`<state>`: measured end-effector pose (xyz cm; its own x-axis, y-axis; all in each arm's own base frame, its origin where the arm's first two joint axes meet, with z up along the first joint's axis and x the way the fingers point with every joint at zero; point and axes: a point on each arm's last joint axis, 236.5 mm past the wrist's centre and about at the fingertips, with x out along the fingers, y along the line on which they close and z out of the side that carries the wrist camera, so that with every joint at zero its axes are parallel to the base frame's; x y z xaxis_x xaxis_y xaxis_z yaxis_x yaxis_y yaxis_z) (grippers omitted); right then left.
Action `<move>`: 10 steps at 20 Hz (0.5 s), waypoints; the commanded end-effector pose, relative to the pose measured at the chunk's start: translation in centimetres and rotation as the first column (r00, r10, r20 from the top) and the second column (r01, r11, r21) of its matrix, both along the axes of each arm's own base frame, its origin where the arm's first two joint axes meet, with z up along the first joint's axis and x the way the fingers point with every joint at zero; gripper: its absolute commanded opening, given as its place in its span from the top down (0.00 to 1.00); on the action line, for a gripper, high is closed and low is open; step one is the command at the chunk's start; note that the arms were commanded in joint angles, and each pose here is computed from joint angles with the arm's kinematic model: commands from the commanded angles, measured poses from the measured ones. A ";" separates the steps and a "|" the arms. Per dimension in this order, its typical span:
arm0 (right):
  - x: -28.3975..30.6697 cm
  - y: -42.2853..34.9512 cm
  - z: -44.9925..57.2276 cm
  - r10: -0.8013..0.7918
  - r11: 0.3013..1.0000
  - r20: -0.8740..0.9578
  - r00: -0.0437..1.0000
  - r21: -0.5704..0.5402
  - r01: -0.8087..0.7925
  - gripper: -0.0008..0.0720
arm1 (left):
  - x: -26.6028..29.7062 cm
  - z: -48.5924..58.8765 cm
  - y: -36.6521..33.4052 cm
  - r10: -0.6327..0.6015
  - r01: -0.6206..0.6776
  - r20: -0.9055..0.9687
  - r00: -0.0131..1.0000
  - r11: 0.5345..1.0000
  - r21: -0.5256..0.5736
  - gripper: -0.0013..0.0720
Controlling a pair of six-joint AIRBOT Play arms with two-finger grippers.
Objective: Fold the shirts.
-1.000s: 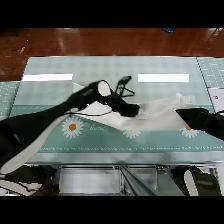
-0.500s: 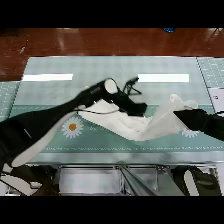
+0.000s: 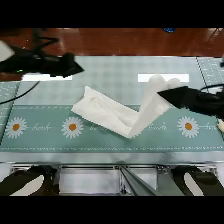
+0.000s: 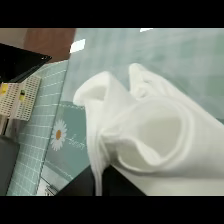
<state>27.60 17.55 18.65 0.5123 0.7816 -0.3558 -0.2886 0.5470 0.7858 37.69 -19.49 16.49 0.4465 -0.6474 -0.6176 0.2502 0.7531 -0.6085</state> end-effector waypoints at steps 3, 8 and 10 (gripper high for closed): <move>4.3 11.3 -0.7 0.169 0.985 0.037 0.985 0.011 -0.169 0.96 | -9.3 4.3 7.7 0.161 -0.185 0.244 0.956 0.980 0.079 0.95; 7.8 21.7 -5.0 0.283 0.959 -0.013 0.959 -0.017 -0.283 0.96 | -15.7 2.4 7.7 0.223 -0.230 0.245 0.944 0.973 0.000 0.95; 8.7 24.4 -7.2 0.312 0.949 -0.043 0.949 -0.023 -0.313 0.96 | -17.3 0.8 7.4 0.192 -0.201 0.203 0.960 0.979 0.026 0.95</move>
<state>34.98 36.96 14.55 0.2722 0.8869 -0.3732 -0.4122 0.4580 0.7876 23.13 -12.15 19.22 0.6952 -0.5068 -0.5098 0.2238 0.8265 -0.5165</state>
